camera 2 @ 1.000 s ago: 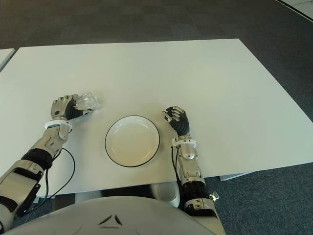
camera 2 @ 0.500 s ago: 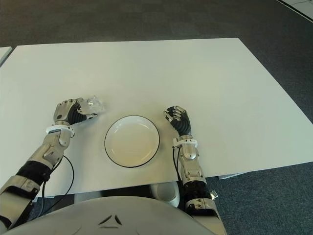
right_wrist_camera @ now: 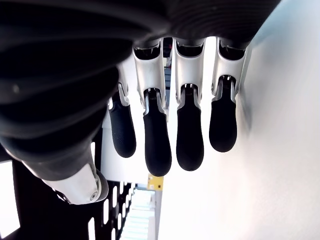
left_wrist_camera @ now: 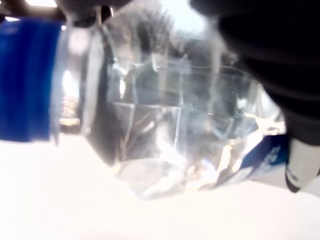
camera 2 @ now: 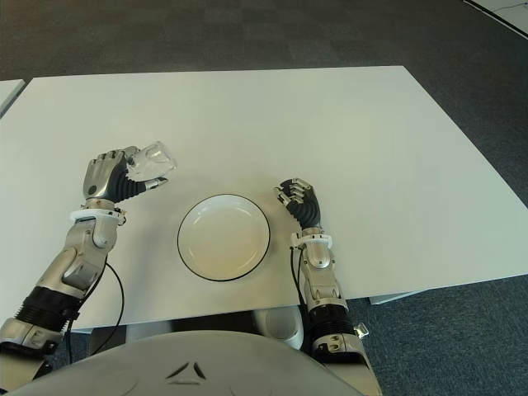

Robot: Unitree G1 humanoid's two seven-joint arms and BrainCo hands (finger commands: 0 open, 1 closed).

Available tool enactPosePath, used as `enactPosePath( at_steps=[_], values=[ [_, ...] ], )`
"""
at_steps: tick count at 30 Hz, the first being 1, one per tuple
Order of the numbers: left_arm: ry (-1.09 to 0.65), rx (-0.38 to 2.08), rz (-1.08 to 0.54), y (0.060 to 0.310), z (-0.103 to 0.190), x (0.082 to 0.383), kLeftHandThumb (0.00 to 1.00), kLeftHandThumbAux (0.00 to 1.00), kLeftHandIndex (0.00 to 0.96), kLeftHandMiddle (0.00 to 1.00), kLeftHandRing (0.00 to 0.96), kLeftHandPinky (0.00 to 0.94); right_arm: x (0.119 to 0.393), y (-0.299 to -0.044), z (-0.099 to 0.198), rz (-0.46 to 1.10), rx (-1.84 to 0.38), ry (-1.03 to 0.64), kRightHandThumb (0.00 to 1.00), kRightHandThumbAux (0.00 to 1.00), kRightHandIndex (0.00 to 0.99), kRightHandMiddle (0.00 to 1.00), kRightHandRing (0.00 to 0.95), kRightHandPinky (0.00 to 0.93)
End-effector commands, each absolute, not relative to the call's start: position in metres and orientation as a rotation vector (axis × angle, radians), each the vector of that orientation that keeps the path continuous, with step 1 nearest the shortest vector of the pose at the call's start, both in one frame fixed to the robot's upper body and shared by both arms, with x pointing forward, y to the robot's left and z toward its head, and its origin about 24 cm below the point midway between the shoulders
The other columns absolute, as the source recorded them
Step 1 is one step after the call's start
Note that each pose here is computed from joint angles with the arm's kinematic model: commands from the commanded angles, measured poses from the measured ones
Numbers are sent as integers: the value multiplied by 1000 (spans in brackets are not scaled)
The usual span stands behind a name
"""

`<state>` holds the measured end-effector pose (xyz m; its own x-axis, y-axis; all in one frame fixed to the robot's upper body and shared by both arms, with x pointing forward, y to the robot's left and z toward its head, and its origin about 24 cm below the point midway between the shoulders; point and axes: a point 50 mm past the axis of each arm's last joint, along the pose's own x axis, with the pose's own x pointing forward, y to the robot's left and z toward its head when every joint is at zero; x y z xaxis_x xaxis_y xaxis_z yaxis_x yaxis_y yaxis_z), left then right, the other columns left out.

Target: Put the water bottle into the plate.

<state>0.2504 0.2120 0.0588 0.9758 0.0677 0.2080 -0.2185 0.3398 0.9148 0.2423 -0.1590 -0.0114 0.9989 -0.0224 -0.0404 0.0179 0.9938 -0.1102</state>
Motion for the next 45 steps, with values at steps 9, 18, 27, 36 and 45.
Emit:
enactPosePath(
  at_steps=[9, 18, 27, 36, 45],
  values=[
    [-337, 1190, 209, 179, 100, 232, 850, 670, 394, 536, 848, 797, 242, -159, -14, -20, -98, 60, 709, 725, 435, 586, 579, 579],
    [-486, 1185, 222, 164, 117, 223, 852, 668, 399, 541, 865, 836, 242, -160, -14, -22, -107, 59, 709, 725, 434, 584, 575, 577],
    [-623, 1238, 211, 147, 117, 222, 855, 665, 405, 546, 874, 849, 243, -160, -14, -19, -111, 65, 709, 726, 434, 584, 574, 578],
    [-641, 1237, 7, 121, 100, 214, 856, 664, 408, 548, 872, 848, 244, -158, -13, -9, -103, 53, 709, 725, 434, 588, 576, 579],
    [-636, 1231, -139, 105, 81, 219, 854, 665, 406, 552, 871, 852, 244, -157, -11, -12, -104, 41, 709, 725, 435, 586, 575, 579]
  ],
)
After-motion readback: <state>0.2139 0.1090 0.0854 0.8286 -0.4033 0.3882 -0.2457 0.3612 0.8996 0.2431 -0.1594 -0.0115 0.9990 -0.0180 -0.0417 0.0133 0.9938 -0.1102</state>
